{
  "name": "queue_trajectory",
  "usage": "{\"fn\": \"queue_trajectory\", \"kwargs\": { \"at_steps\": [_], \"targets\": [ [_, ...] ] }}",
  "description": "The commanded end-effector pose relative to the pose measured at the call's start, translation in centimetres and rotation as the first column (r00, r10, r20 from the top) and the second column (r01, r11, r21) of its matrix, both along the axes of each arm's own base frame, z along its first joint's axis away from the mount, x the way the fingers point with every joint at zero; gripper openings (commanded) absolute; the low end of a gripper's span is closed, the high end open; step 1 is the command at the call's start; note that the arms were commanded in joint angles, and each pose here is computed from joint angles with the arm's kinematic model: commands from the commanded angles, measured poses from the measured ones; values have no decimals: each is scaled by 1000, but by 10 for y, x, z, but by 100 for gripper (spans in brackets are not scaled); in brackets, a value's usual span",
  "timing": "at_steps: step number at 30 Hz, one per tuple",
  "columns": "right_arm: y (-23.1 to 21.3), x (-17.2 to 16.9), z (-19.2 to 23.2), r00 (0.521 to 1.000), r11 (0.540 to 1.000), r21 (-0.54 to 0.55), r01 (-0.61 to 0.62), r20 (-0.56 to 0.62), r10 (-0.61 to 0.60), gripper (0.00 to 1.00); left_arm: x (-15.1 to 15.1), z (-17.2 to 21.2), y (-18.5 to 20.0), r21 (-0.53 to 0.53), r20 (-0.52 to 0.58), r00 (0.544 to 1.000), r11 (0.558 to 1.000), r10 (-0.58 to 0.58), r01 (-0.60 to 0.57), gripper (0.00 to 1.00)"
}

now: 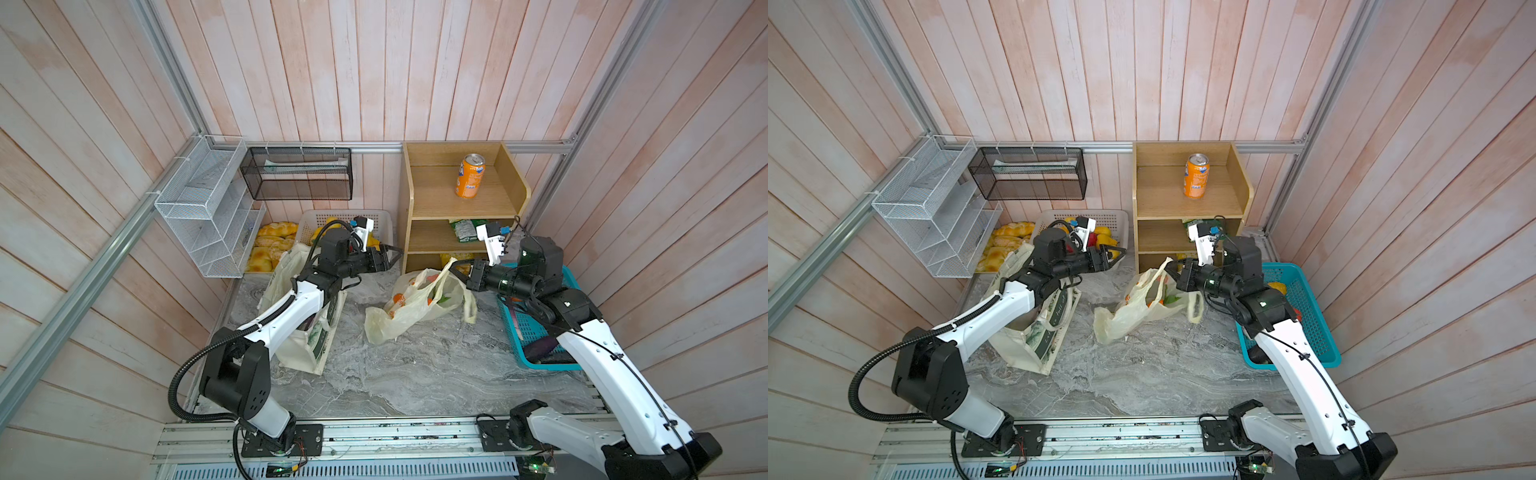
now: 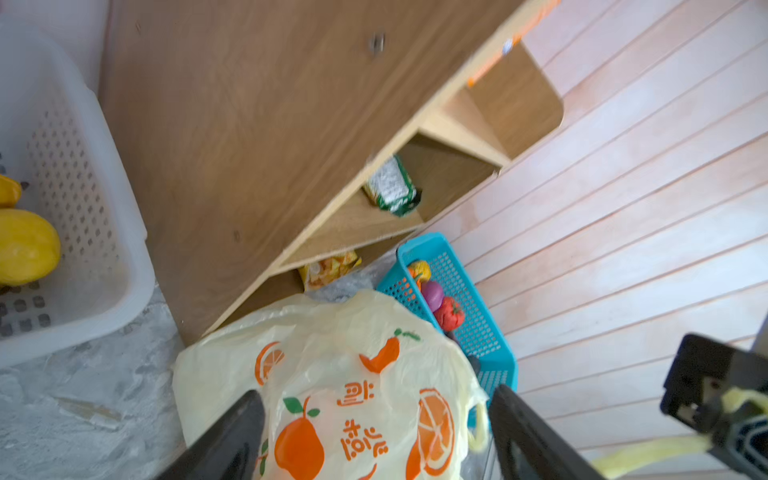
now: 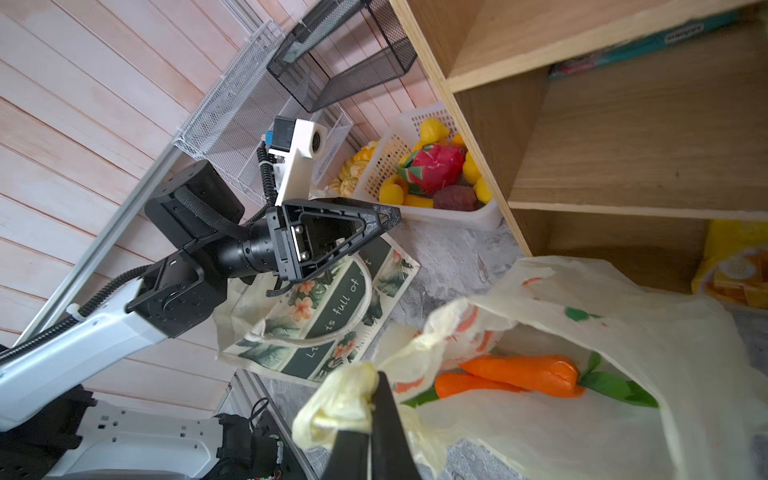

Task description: Place the mixed food into the grocery bags and tie them

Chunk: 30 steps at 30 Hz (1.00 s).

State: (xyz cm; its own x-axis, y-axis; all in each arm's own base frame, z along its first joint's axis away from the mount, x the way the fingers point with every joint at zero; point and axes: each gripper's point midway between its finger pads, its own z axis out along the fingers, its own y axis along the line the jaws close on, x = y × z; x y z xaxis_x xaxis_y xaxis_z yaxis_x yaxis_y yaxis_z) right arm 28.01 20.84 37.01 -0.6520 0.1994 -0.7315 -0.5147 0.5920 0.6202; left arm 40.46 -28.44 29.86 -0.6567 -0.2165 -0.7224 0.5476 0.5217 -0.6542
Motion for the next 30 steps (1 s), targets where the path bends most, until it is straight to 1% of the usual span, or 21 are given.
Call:
{"fn": "queue_trajectory", "kwargs": {
  "at_steps": [1,4,7,12,16,22,28,30],
  "targets": [
    [0,4,25,1000,999,45,14,27,-15,0,-6,40,0,-5,101,995,1000,-25,25,92],
    [-1,7,42,998,996,77,35,44,-38,0,-20,67,2,-44,166,986,999,-23,31,94],
    [-4,11,51,996,994,89,64,55,-69,0,-40,80,-3,-81,216,976,995,-42,60,95],
    [-5,20,49,994,992,90,94,47,-98,0,-77,80,-31,-78,276,956,989,-101,127,95],
    [-4,25,45,993,989,96,109,38,-113,0,-100,69,-50,-61,302,947,990,-106,130,95],
    [7,27,43,995,988,119,93,26,-97,0,-105,68,-60,-56,342,938,995,-56,80,95],
    [26,29,45,997,991,117,63,27,-67,0,-97,70,-76,-54,354,932,993,-83,109,95],
    [32,29,46,998,992,118,52,28,-56,0,-92,63,-82,-44,338,937,993,-91,112,95]
  ]
}}
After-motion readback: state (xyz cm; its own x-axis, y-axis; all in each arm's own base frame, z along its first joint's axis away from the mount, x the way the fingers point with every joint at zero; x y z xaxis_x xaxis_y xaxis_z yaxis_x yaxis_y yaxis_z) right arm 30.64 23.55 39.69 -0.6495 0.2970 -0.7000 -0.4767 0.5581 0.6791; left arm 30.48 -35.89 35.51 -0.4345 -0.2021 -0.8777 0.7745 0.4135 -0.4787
